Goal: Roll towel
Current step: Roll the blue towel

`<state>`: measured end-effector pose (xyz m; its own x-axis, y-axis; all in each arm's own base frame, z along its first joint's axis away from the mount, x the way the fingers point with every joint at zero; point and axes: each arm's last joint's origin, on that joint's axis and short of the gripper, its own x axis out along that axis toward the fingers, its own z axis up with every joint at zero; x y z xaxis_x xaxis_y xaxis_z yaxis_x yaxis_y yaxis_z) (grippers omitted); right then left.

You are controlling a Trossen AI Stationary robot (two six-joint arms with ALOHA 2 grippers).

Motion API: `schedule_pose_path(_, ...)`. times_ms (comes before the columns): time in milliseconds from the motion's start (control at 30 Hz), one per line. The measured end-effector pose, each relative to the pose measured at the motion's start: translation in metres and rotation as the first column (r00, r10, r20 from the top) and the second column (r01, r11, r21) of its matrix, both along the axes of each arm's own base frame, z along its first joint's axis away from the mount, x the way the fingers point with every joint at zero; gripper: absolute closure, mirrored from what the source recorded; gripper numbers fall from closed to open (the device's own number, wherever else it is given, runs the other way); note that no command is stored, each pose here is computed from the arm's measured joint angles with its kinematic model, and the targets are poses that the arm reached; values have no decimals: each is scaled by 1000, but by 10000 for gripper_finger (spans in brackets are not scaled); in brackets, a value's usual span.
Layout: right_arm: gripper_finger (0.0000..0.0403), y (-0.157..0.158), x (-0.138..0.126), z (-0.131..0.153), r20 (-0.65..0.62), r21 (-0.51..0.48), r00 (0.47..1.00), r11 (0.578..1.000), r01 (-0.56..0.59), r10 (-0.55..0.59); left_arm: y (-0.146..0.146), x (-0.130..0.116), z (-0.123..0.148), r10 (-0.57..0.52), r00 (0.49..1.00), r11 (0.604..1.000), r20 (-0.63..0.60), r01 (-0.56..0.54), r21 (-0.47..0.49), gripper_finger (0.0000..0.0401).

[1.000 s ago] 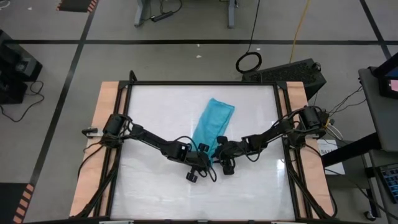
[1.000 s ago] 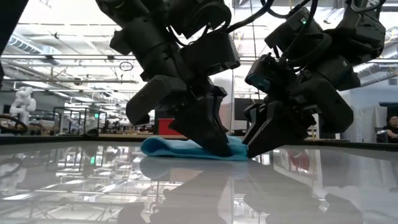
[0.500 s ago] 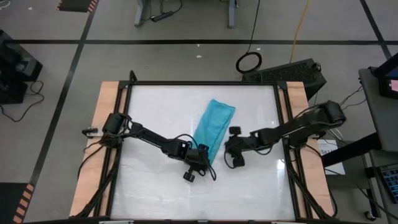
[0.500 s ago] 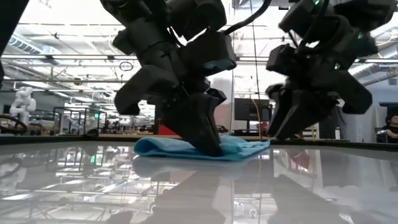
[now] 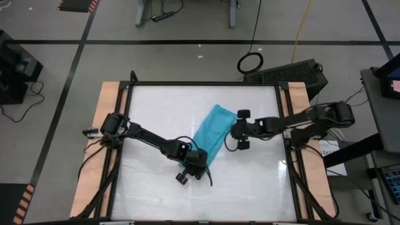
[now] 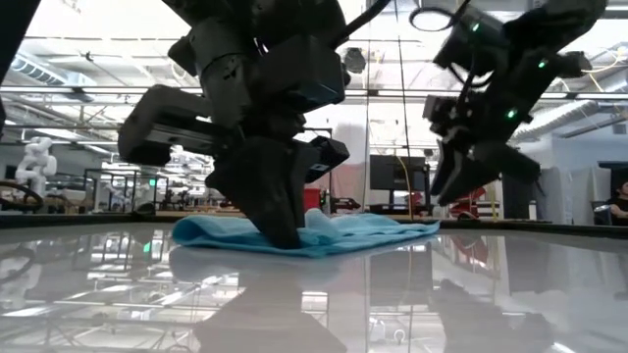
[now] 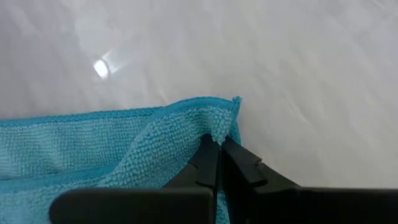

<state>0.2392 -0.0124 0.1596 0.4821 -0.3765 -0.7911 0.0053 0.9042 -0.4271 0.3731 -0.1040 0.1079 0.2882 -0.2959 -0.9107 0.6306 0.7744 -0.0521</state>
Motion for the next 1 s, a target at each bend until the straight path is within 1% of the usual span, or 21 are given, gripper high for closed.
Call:
schedule_pose_path(200,274,-12,6,-19,-91,-4,994,998,-59,58,-4,-5,0,-39,999,999,-32,40,11,387)
schedule_pose_path(400,291,-17,14,-30,-106,-34,989,994,-102,98,-4,-6,0,-47,998,999,-39,47,13,387)
schedule_pose_path(567,303,-19,17,-29,-83,-47,991,993,-107,103,-4,-6,0,-54,998,998,-36,55,19,387)
schedule_pose_path(633,307,-20,16,-29,-93,-49,990,993,-109,104,-4,-6,0,-55,998,998,-36,56,19,387)
schedule_pose_path(867,309,-27,15,-29,-105,-48,991,995,-87,82,-4,-6,0,-62,998,998,-32,63,23,387)
schedule_pose_path(1000,309,-32,14,-29,-104,-30,991,995,-92,89,-4,-6,0,-62,998,998,-32,63,23,387)
